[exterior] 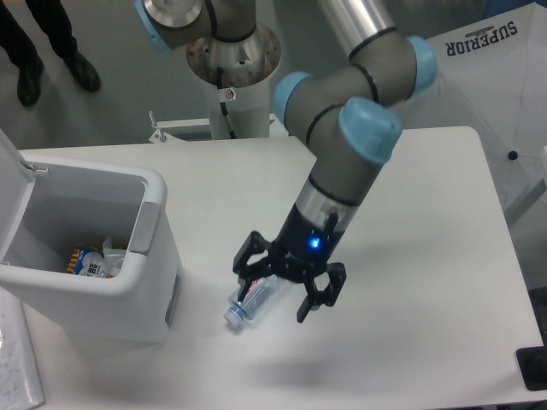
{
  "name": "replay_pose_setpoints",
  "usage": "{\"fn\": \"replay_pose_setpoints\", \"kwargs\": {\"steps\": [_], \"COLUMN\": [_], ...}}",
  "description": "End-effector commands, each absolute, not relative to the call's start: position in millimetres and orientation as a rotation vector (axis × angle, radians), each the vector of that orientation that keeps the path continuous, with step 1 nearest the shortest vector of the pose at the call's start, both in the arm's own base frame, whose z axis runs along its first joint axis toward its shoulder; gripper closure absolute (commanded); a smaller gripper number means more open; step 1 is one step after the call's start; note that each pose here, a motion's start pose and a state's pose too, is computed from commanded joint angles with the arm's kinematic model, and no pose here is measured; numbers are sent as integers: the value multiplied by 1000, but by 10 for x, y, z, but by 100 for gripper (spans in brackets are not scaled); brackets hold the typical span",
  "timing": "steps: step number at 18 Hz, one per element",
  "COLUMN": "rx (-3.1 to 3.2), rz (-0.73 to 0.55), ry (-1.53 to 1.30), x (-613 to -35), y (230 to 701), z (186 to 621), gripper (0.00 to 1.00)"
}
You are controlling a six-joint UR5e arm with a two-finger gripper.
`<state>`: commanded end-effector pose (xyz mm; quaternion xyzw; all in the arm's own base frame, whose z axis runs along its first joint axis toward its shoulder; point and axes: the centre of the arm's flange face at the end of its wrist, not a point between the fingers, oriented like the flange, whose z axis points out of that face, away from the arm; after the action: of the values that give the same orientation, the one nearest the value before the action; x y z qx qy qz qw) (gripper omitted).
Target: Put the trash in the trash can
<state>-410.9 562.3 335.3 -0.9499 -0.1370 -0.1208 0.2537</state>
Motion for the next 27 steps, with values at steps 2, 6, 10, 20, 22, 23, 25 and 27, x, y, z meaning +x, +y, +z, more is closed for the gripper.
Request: {"fn": "replay_pose_setpoints", "kwargs": {"steps": [2,6,10,20,22,23,25,27], "rx": [-2662,-2799,-2919,-3079,-3121,-3136,-3161,-3184], "rz": [-351,-397,-381,-263,-215,-202,-173,-162], "ry": [-381,-377,-333,-196,-165,-160,-155,-136], "x": [-4081,-3931,-3790,-3588,-3522,-3522,-3535,-3470], "y": [5757,5955,6108,6197,6247,6257,6261,6306], "z": [3237,3043,2836,2600,2508,2461,2393,2296], "gripper": [0,0,0,0,0,0,0,0]}}
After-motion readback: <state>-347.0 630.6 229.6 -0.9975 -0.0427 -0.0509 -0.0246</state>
